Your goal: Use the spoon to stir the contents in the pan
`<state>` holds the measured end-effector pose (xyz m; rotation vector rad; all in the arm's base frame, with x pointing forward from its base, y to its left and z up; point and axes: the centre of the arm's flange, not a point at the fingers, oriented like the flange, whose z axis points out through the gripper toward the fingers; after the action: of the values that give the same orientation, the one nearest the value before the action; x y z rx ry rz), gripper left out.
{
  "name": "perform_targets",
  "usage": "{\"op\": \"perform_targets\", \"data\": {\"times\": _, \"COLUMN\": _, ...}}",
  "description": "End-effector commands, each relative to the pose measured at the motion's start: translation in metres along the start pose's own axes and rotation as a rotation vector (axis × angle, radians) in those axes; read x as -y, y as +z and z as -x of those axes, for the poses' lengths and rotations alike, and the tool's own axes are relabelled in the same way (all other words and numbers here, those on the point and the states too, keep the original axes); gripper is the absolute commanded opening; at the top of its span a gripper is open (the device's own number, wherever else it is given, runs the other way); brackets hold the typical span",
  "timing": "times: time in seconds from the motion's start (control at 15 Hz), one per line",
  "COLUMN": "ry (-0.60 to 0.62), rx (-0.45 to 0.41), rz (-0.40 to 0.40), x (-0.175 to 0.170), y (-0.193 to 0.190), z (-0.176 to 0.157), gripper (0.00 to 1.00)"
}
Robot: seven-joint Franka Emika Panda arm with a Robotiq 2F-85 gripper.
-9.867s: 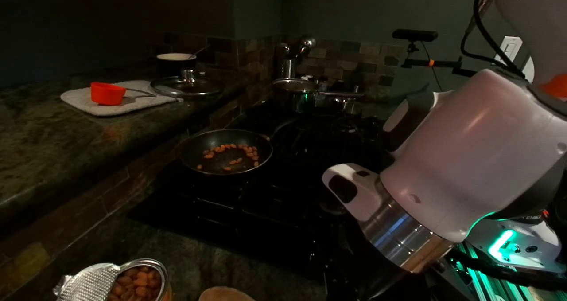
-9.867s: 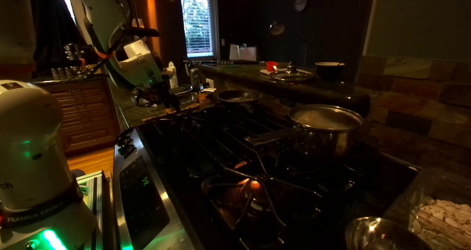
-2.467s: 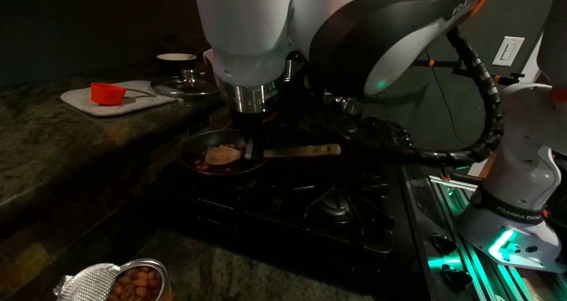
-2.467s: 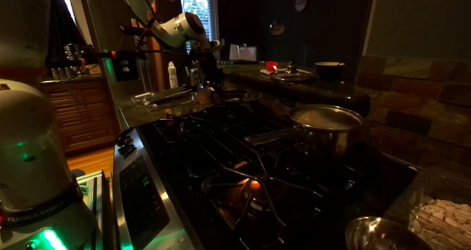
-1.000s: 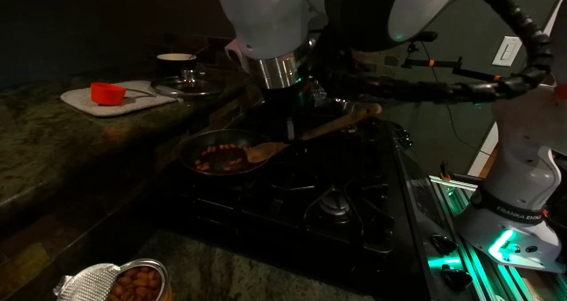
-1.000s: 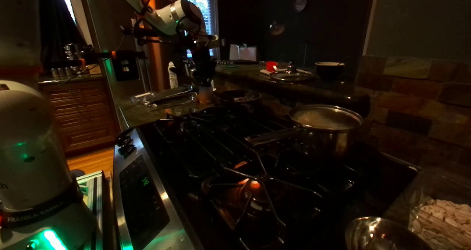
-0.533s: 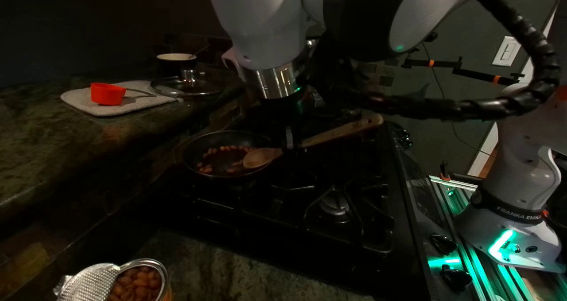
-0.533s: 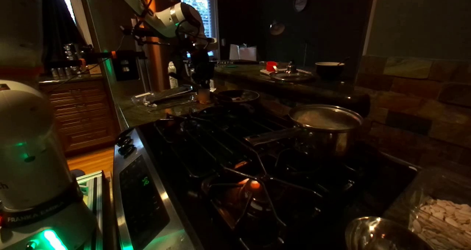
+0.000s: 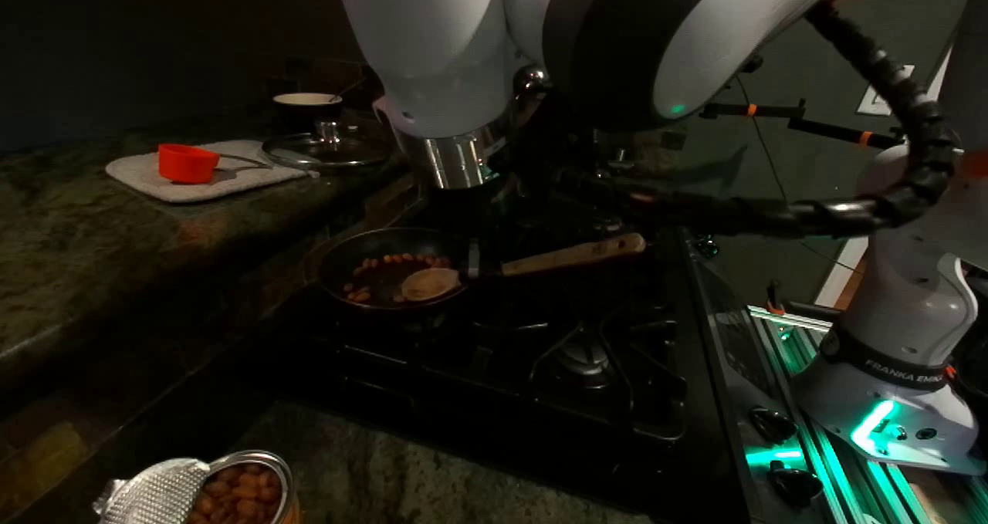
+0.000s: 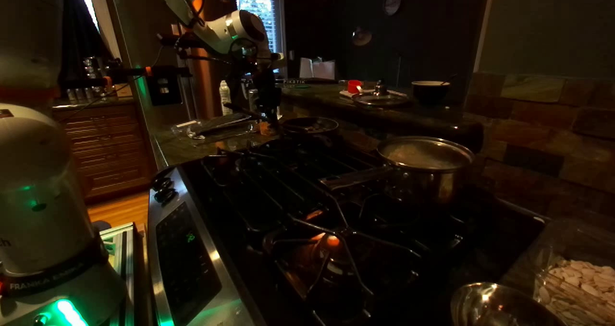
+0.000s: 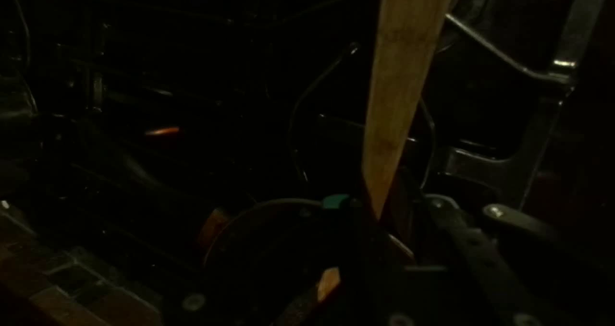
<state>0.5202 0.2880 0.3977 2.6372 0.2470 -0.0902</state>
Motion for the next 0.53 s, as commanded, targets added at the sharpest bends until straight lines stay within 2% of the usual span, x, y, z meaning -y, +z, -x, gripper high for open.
{"op": "perform_targets", "data": {"times": 0.0, "ry": 0.107, "rx": -0.033, "rz": -0.029, "x": 0.009, "y": 0.003, "z": -0.014, "gripper": 0.05}}
{"op": "perform_targets", "data": {"times": 0.2, "ry": 0.196, "rx": -0.061, "rz": -0.047, "x": 0.004, "y": 0.003, "z": -0.023, "gripper": 0.05}}
{"op": "perform_targets", "data": {"times": 0.47, "ry": 0.302, "rx": -0.074, "rz": -0.035, "x": -0.011, "y": 0.005, "z": -0.033, "gripper": 0.05}}
